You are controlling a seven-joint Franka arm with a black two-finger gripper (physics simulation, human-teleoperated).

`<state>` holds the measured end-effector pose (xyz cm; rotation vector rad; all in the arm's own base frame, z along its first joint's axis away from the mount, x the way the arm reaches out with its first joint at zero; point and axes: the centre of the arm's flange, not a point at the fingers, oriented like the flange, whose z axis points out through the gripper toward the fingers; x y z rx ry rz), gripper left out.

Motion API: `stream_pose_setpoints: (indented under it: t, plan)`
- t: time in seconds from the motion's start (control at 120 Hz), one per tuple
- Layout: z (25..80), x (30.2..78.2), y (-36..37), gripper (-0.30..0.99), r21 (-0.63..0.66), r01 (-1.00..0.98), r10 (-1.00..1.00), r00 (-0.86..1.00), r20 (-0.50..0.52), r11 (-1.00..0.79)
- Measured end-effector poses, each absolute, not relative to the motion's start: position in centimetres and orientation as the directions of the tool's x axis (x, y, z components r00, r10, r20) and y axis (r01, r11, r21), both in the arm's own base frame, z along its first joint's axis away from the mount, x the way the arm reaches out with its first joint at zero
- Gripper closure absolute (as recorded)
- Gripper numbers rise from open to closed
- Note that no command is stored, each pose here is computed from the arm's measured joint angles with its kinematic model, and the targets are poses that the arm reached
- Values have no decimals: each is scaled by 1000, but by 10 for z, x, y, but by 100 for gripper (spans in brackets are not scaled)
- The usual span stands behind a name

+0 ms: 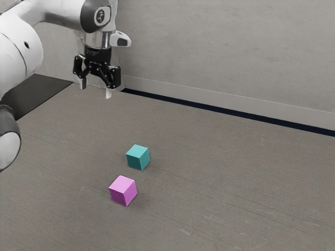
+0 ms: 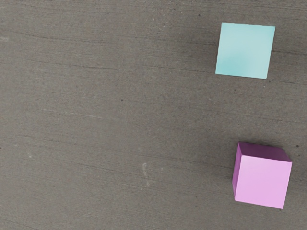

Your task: Pick up the blue block with one arm, and put the blue block on the pink block with one arm

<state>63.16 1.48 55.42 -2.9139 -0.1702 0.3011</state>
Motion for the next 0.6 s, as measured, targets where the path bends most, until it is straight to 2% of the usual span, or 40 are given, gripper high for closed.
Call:
stream_pose_setpoints:
  t: [0.267, 0.6]
  plan:
    - [448, 654, 13, 0, -217, 120, 169, 960, -223, -969]
    - [360, 672, 1, 0, -177, 149, 177, 972, -155, -973]
